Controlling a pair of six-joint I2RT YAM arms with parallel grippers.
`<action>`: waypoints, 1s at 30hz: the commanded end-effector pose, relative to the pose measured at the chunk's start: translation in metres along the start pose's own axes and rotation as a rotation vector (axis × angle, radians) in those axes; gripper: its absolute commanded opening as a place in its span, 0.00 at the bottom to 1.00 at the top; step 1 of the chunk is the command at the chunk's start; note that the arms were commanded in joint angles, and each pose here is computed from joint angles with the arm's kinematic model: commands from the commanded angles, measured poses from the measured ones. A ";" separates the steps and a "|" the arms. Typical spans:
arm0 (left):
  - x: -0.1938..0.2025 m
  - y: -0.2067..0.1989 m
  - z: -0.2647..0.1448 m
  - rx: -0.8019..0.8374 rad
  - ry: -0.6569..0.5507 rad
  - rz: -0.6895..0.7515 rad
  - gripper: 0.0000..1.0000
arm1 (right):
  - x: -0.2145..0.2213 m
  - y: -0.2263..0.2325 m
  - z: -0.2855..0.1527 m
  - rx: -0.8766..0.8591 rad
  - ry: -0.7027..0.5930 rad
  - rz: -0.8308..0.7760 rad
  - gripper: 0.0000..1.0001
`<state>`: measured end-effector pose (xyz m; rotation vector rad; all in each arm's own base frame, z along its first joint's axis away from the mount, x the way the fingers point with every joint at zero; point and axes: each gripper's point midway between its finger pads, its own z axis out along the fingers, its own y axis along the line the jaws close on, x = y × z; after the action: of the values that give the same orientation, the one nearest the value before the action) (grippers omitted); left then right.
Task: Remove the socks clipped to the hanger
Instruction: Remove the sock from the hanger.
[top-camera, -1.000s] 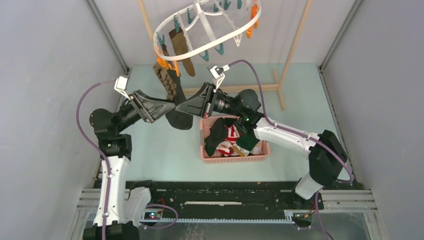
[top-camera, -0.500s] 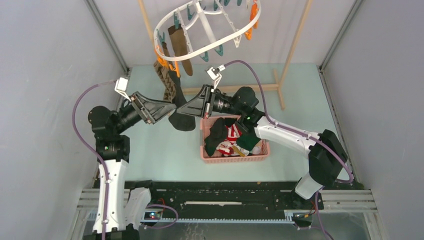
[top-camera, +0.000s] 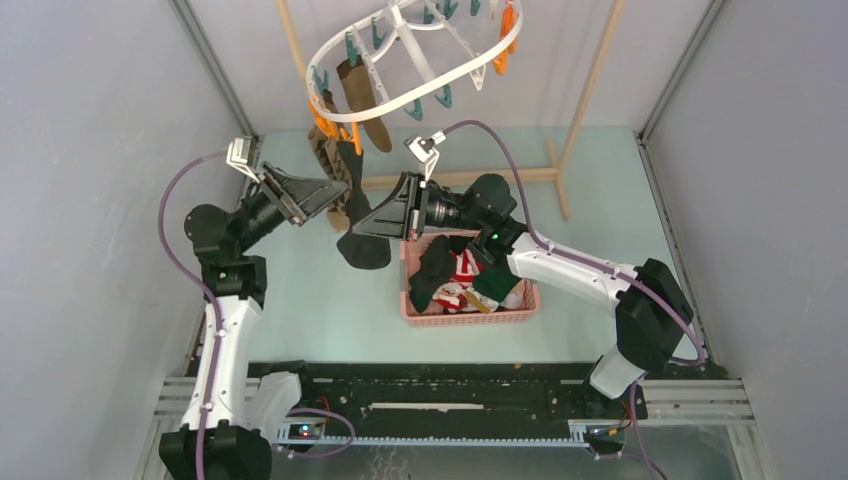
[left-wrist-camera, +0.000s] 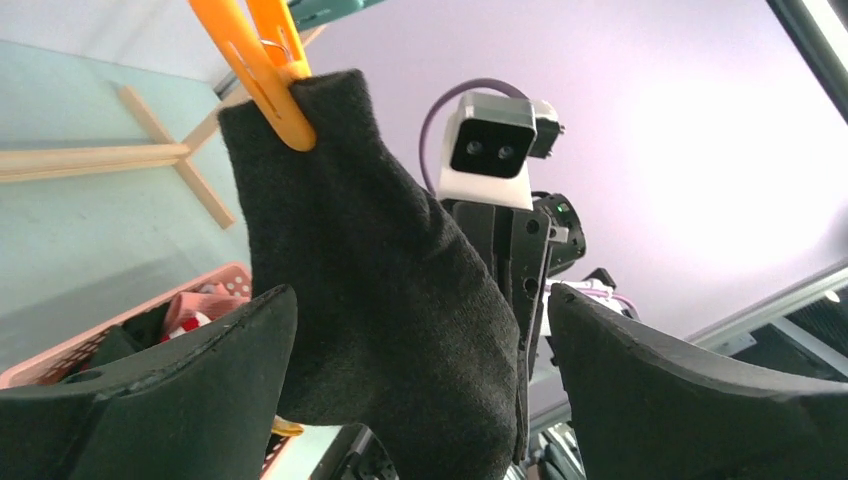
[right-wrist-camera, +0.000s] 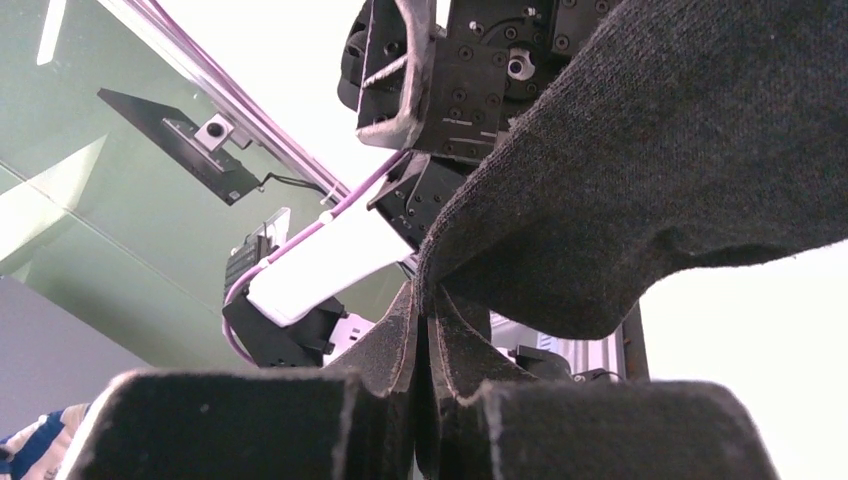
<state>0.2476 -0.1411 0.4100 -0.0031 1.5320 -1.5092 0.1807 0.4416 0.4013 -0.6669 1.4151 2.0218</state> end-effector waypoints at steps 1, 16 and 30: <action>0.010 -0.013 -0.001 0.069 0.012 -0.005 1.00 | -0.012 0.024 0.007 -0.079 0.003 -0.036 0.09; 0.031 -0.007 -0.008 0.081 0.038 -0.100 0.94 | -0.007 0.027 0.017 -0.113 0.039 -0.014 0.09; 0.032 -0.040 -0.013 0.196 0.045 -0.113 0.70 | -0.003 0.014 0.023 -0.100 0.042 0.015 0.10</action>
<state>0.2115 -0.1559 0.4148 -0.0081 1.4617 -1.7459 0.1813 0.4623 0.3914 -0.7036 1.4542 2.0950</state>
